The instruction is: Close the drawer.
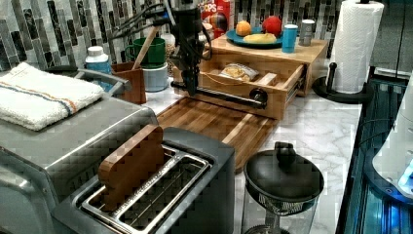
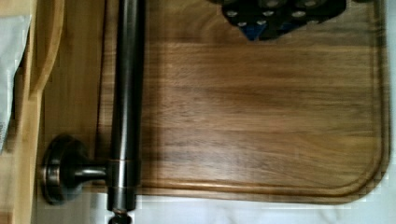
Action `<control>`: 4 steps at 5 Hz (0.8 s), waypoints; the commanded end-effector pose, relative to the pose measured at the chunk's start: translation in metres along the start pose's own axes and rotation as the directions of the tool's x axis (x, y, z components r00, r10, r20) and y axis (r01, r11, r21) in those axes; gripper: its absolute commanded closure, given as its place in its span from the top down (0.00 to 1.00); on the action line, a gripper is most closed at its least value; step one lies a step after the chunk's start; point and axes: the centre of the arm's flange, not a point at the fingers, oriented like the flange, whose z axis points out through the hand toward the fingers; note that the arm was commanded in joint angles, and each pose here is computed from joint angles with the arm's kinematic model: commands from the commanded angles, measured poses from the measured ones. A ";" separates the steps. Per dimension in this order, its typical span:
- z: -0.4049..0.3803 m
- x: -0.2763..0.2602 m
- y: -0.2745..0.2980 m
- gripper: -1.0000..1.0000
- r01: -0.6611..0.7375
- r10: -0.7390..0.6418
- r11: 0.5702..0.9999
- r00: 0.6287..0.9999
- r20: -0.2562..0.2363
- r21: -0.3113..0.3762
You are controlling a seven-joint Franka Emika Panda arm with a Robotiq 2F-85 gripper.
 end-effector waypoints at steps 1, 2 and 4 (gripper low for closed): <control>0.039 0.000 0.043 0.00 -0.017 0.016 1.000 1.000 0.018 0.016; 0.044 -0.001 0.057 0.00 0.007 -0.007 1.000 1.000 -0.014 0.011; 0.031 -0.006 0.104 0.00 0.041 -0.041 0.999 0.999 -0.008 -0.016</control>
